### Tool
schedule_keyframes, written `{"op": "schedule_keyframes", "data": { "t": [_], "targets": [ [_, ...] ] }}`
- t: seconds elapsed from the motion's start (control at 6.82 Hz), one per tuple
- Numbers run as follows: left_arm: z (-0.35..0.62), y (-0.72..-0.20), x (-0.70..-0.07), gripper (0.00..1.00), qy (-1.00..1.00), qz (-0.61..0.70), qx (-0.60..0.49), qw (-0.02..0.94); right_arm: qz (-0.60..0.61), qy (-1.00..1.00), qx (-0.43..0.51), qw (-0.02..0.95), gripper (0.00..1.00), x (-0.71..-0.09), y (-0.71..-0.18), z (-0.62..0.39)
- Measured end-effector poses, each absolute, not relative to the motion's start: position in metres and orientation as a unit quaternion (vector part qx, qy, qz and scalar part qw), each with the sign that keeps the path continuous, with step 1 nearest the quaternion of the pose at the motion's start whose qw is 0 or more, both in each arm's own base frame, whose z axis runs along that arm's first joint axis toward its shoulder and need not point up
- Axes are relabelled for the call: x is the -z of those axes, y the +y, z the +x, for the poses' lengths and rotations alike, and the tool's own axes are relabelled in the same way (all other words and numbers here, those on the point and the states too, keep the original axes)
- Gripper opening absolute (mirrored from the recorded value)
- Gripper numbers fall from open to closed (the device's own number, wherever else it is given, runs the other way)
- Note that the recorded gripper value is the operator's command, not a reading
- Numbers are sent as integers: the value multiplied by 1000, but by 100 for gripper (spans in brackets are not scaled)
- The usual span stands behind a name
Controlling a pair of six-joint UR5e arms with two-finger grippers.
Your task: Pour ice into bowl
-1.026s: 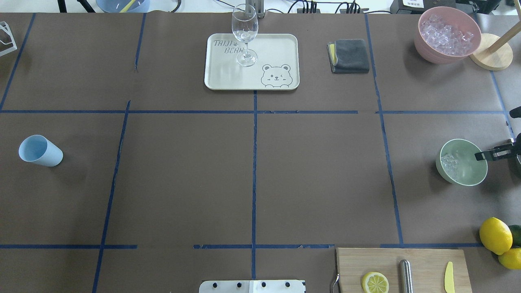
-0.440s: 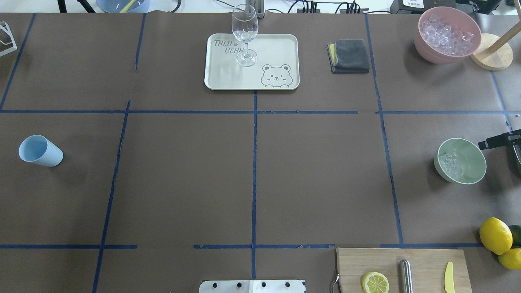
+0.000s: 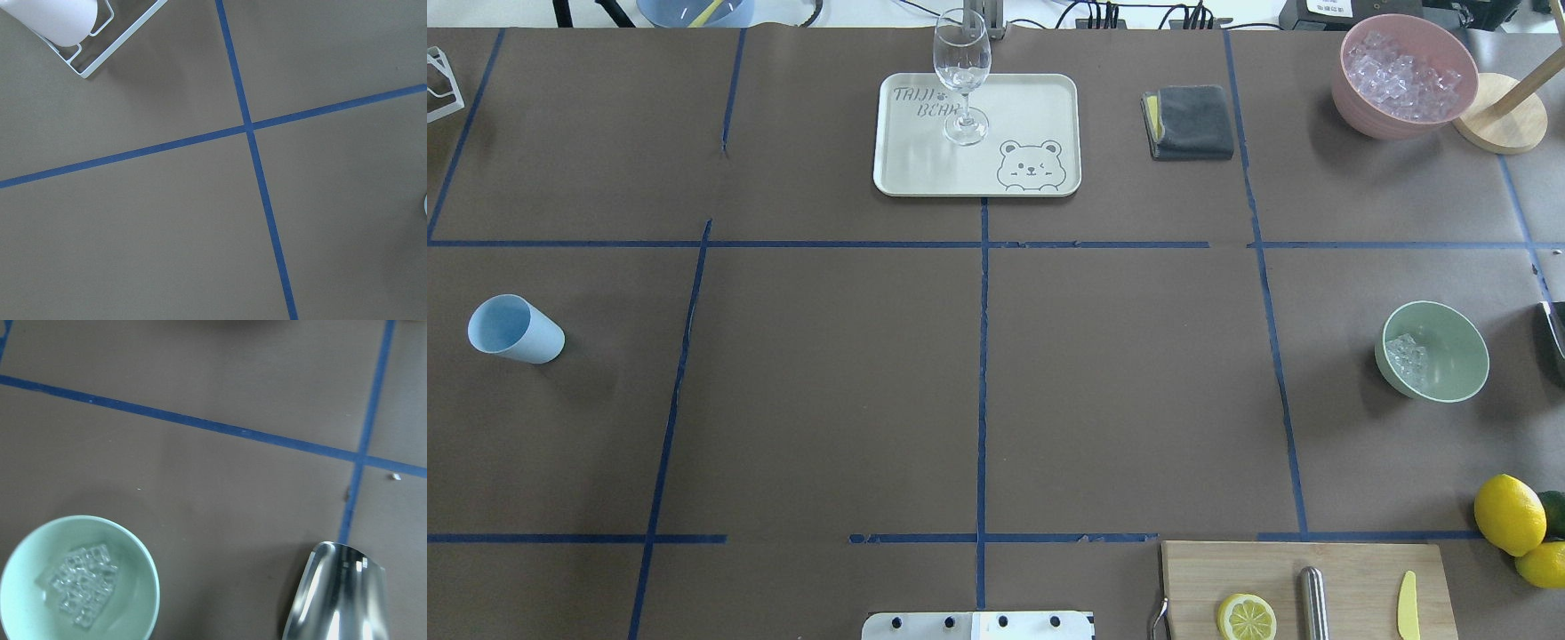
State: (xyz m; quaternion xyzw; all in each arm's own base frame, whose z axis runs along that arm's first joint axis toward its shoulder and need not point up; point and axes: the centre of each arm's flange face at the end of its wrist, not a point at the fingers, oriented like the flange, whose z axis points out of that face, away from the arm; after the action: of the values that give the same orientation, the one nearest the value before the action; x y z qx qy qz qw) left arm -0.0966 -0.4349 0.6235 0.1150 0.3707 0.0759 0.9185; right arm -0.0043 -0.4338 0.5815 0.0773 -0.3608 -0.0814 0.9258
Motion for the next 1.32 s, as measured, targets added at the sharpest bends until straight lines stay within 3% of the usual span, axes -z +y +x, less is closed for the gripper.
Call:
{"op": "schedule_keyframes", "data": {
  "t": [0.44, 1.32],
  "targets": [
    [-95, -435, -625, 100, 378, 116, -77, 915, 33, -351, 27, 936, 100, -614, -394, 95],
    [-93, -433, -626, 100, 391, 114, -75, 910, 15, -380, 11, 925, 100, -632, -379, 98]
  ]
}}
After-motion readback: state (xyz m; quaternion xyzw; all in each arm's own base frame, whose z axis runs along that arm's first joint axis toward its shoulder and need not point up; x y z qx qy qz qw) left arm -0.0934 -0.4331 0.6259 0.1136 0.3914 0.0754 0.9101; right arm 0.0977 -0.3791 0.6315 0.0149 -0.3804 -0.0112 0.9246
